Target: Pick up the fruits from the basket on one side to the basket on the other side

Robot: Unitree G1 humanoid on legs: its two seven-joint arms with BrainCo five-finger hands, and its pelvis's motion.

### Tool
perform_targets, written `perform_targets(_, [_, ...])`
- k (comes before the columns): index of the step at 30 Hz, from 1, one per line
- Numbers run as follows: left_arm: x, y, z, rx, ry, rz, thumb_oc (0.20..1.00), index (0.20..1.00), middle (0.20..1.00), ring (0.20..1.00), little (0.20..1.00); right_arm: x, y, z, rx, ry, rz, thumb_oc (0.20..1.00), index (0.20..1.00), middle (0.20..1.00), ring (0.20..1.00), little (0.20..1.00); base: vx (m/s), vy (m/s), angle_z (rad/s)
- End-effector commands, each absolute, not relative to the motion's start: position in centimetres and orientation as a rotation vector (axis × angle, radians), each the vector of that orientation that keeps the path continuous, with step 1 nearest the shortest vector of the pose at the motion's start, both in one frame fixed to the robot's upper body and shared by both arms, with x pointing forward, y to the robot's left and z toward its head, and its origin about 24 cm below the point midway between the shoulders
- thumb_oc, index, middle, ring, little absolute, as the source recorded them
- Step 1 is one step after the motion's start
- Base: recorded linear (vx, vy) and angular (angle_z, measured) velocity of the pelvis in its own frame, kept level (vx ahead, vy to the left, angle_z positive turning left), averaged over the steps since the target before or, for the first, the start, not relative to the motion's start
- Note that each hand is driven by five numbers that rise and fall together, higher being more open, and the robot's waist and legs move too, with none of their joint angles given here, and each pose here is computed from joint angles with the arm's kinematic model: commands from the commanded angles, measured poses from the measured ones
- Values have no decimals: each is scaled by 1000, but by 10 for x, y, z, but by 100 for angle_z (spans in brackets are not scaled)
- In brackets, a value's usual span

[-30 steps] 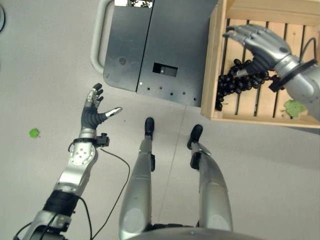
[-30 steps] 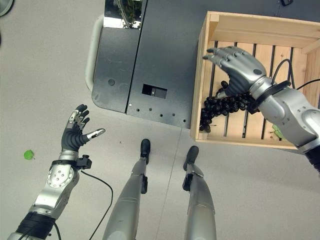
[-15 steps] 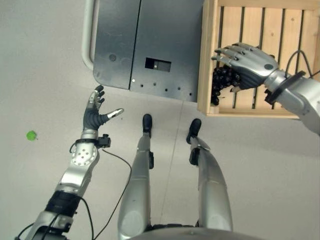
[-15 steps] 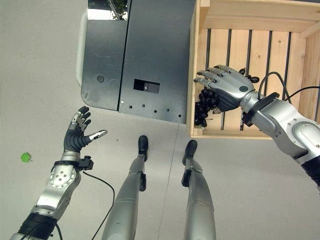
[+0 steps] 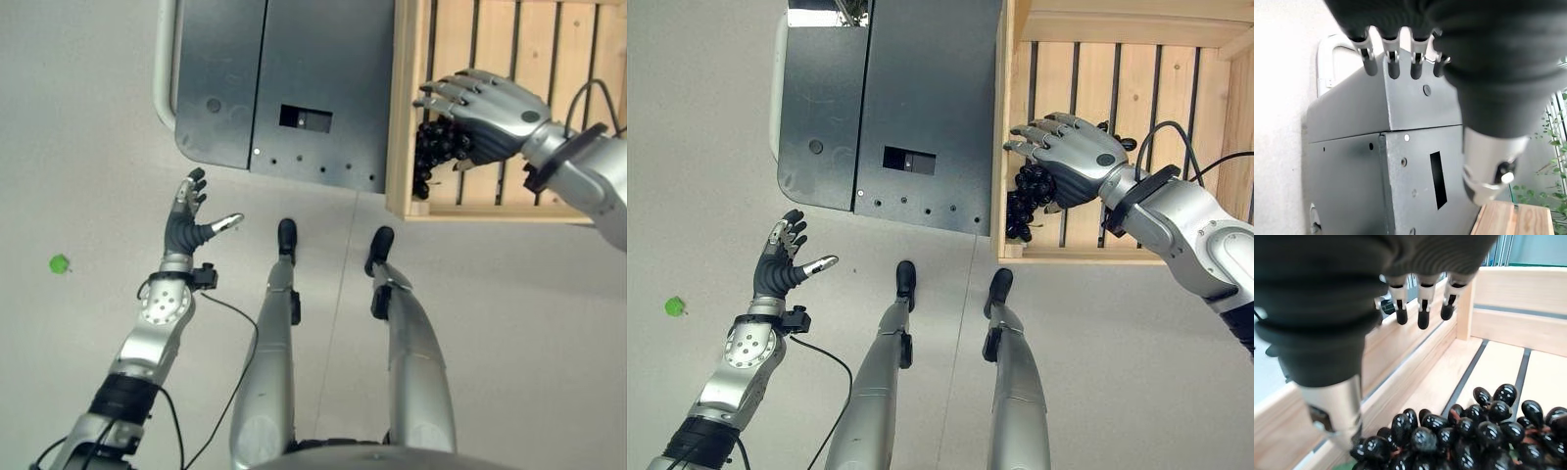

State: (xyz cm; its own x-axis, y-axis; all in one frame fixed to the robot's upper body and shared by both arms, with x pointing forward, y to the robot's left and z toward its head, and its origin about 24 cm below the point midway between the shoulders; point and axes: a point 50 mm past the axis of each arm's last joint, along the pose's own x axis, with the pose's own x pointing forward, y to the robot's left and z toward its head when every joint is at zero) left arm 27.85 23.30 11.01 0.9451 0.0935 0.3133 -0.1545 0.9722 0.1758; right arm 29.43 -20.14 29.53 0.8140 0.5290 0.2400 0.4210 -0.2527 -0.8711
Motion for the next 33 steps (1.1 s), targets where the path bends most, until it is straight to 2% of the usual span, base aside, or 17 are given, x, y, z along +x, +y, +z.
perform_targets(1, [265,240,119,223,-372,152,1000,1000,1000,1000,1000,296,-205,295,-1916,-673,98,1000,1000,1000,1000,1000,0,0,0])
perform_targets(12, [267,237,121,214,-378,139,1000,1000,1000,1000,1000,322,-234,298,-1880,-525,-76,1000,1000,1000,1000,1000,-4,7,-2])
perform_targets(21, [267,239,121,206,-378,152,1000,1000,1000,1000,1000,324,-241,299,-1831,-517,-120,1000,1000,1000,1000,1000,0,0,0])
perform_targets(25, [261,251,122,216,-378,191,1000,1000,1000,1000,1000,287,-226,310,-1739,-676,-34,1000,1000,1000,1000,1000,-1,3,1])
perform_targets(33, [253,258,124,261,-376,183,1000,1000,1000,1000,1000,239,-227,326,-1717,-749,57,1000,1000,1000,1000,1000,-4,-5,-2])
